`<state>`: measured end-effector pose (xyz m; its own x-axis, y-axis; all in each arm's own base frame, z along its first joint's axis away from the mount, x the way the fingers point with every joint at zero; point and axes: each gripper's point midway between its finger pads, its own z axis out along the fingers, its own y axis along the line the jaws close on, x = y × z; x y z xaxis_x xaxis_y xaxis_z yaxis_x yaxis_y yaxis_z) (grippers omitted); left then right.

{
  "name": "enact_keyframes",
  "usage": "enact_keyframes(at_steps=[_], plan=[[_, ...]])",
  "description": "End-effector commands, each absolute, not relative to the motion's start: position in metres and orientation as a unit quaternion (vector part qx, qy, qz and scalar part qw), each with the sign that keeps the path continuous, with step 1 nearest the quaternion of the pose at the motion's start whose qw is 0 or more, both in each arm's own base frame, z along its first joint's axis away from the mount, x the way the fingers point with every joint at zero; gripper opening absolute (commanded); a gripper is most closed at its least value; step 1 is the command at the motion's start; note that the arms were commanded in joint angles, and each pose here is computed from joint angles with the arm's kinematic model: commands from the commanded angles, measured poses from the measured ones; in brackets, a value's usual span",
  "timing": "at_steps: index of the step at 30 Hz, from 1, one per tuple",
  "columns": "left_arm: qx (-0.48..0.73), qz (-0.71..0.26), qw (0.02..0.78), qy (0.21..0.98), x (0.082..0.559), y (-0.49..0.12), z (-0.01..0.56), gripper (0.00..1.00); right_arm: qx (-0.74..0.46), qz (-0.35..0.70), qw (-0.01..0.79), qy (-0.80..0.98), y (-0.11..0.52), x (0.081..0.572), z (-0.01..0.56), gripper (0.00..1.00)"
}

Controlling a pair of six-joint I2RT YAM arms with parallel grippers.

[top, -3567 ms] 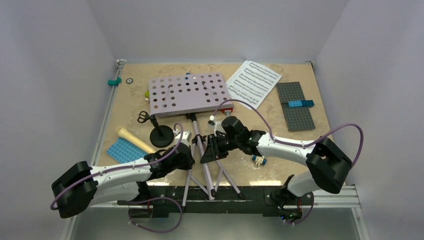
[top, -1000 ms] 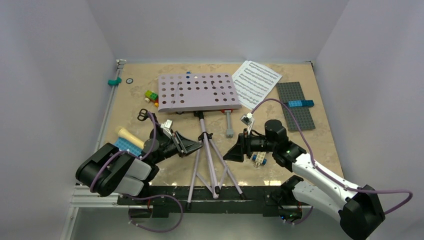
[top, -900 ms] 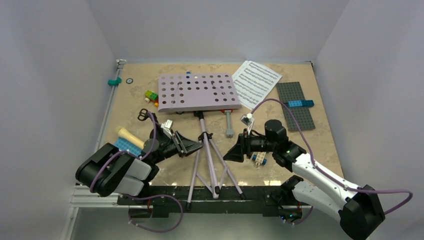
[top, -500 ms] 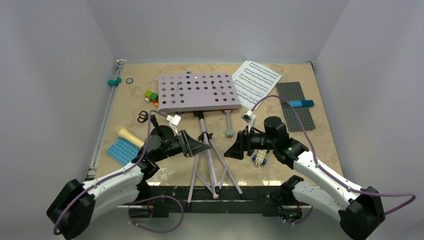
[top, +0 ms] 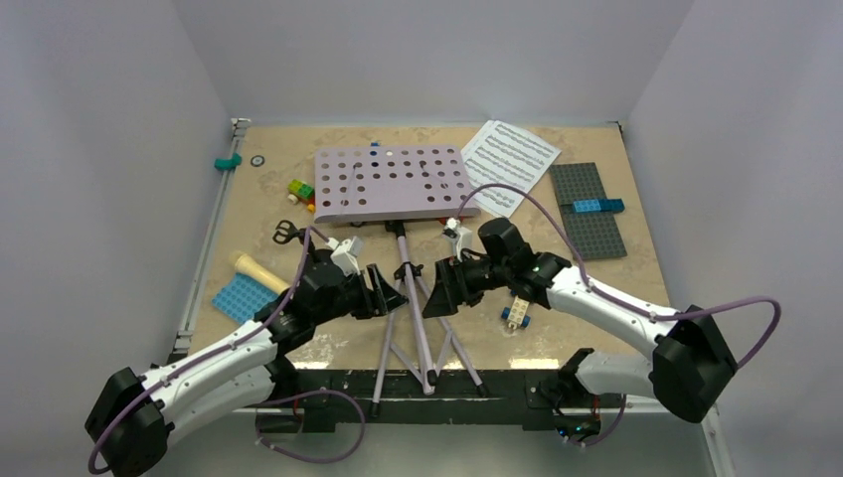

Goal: Pack up the instrument practice props

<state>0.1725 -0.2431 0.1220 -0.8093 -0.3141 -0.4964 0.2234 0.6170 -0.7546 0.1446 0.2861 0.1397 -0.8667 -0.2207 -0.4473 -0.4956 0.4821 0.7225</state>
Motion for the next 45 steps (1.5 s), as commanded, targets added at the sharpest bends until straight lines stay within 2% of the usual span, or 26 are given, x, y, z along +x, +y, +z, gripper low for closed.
enact_keyframes(at_steps=[1, 3, 9, 15, 19, 24, 28, 30, 32, 36, 38, 40, 45], plan=[[-0.048, -0.384, 0.302, 0.871, 0.167, -0.224, 0.100, 0.66, -0.228, 0.468, 0.162, 0.838, 0.303, 0.149, 0.157, 0.83], [-0.052, -0.370, 0.301, 0.877, 0.165, -0.218, 0.096, 0.67, -0.231, 0.474, 0.153, 0.836, 0.308, 0.147, 0.156, 0.83], [-0.030, -0.329, 0.269, 0.905, 0.154, -0.221, 0.070, 0.63, -0.263, 0.462, 0.115, 0.839, 0.315, 0.131, 0.145, 0.71], [-0.013, -0.301, 0.251, 0.920, 0.144, -0.235, 0.048, 0.60, -0.274, 0.449, 0.095, 0.845, 0.313, 0.115, 0.131, 0.67], [-0.016, -0.293, 0.246, 0.924, 0.144, -0.236, 0.039, 0.56, -0.274, 0.438, 0.087, 0.852, 0.314, 0.112, 0.119, 0.50], [-0.010, -0.292, 0.251, 0.923, 0.145, -0.236, 0.033, 0.41, -0.271, 0.427, 0.091, 0.858, 0.309, 0.110, 0.107, 0.25], [0.005, -0.325, 0.262, 0.909, 0.148, -0.249, 0.035, 0.27, -0.267, 0.428, 0.076, 0.860, 0.305, 0.102, 0.094, 0.19], [0.017, -0.346, 0.270, 0.898, 0.152, -0.259, 0.039, 0.22, -0.266, 0.426, 0.068, 0.862, 0.306, 0.099, 0.089, 0.19], [0.024, -0.354, 0.277, 0.893, 0.155, -0.265, 0.040, 0.18, -0.267, 0.424, 0.060, 0.864, 0.308, 0.097, 0.085, 0.24], [0.032, -0.348, 0.277, 0.895, 0.160, -0.270, 0.037, 0.13, -0.261, 0.422, 0.051, 0.867, 0.311, 0.098, 0.084, 0.49], [0.036, -0.354, 0.269, 0.895, 0.157, -0.273, 0.034, 0.11, -0.262, 0.416, 0.051, 0.869, 0.312, 0.100, 0.085, 0.49], [0.034, -0.360, 0.269, 0.893, 0.156, -0.274, 0.032, 0.07, -0.263, 0.405, 0.048, 0.874, 0.311, 0.102, 0.081, 0.37], [0.032, -0.386, 0.277, 0.879, 0.156, -0.278, 0.038, 0.01, -0.253, 0.367, 0.043, 0.894, 0.305, 0.108, 0.050, 0.00]])
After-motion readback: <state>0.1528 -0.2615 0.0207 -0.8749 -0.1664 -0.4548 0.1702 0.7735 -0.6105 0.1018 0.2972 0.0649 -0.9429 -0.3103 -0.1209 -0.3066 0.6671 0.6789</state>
